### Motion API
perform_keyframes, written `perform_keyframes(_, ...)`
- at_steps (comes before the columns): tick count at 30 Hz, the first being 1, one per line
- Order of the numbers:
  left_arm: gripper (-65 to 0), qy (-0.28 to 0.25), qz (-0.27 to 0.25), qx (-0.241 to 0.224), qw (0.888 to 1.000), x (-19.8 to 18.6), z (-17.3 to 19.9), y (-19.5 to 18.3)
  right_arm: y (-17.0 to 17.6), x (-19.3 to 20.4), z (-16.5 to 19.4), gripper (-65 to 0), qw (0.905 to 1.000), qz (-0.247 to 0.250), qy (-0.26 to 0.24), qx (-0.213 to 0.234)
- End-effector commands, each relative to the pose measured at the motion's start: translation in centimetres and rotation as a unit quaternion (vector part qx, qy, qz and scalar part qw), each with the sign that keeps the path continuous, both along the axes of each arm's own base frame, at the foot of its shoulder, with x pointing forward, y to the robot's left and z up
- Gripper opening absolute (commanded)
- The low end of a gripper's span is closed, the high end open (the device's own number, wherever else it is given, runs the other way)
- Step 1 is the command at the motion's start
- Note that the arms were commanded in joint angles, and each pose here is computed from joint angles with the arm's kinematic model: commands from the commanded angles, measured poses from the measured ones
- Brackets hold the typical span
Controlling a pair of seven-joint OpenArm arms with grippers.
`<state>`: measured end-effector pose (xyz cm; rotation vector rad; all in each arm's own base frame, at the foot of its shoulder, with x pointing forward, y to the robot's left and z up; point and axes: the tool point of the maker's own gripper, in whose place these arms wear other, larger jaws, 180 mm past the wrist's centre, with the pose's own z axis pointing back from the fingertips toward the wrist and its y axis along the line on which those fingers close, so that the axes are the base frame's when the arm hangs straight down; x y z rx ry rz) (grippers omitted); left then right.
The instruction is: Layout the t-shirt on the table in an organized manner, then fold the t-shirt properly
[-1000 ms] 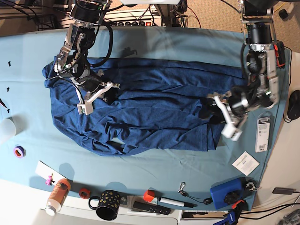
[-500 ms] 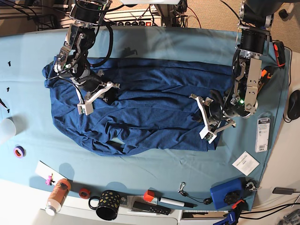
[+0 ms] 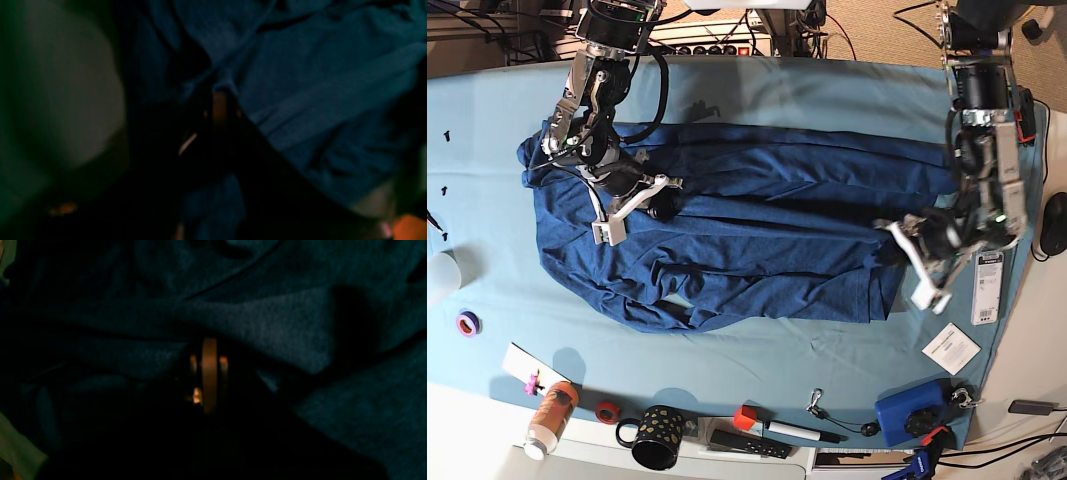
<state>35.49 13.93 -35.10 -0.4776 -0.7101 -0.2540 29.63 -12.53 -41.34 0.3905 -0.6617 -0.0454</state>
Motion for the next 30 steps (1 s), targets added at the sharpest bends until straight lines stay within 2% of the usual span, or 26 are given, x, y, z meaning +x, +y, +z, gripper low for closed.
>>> perform_keyframes(1,-65.0,-0.016,0.002,-0.013,1.000,0.3,1.3,0.6,0.0,-3.0,-2.8,-65.0,0.9958,0.020,0.085,-0.028)
perform_keyframes(5,-65.0,0.001,0.010,-0.054,0.998,-2.1,0.7,2.0,0.0,-3.0,-2.8,-65.0,0.9958,0.020,0.085,-0.028)
perform_keyframes(7,-65.0,0.004,0.031,-0.080,0.996,-3.0,0.7,3.1,0.0,-3.0,-2.8,-65.0,0.9958,0.020,0.085,-0.028)
perform_keyframes(14,-65.0,-0.037,0.076,-0.139,0.987,-5.0,2.9,6.8,0.0,-3.0,-2.8,-65.0,0.9958,0.020,0.085,-0.028)
perform_keyframes(19,-65.0,-0.036,0.078,-0.137,0.987,-6.8,3.1,8.3,0.0,-3.0,-2.8,-65.0,0.9958,0.020,0.085,-0.028)
perform_keyframes(26,-65.0,-0.018,0.068,-0.148,0.987,-9.0,2.0,8.0,0.0,-3.0,-2.8,-65.0,0.9959,0.021,0.084,-0.028)
perform_keyframes(29,-65.0,-0.022,0.059,-0.143,0.988,-9.3,1.9,7.9,0.8,-2.9,-2.3,-65.0,0.9962,0.041,0.076,-0.009)
perform_keyframes(30,-65.0,-0.022,0.059,-0.145,0.987,-9.3,2.0,7.9,1.1,-2.9,-2.1,-62.6,0.9961,0.049,0.073,0.002)
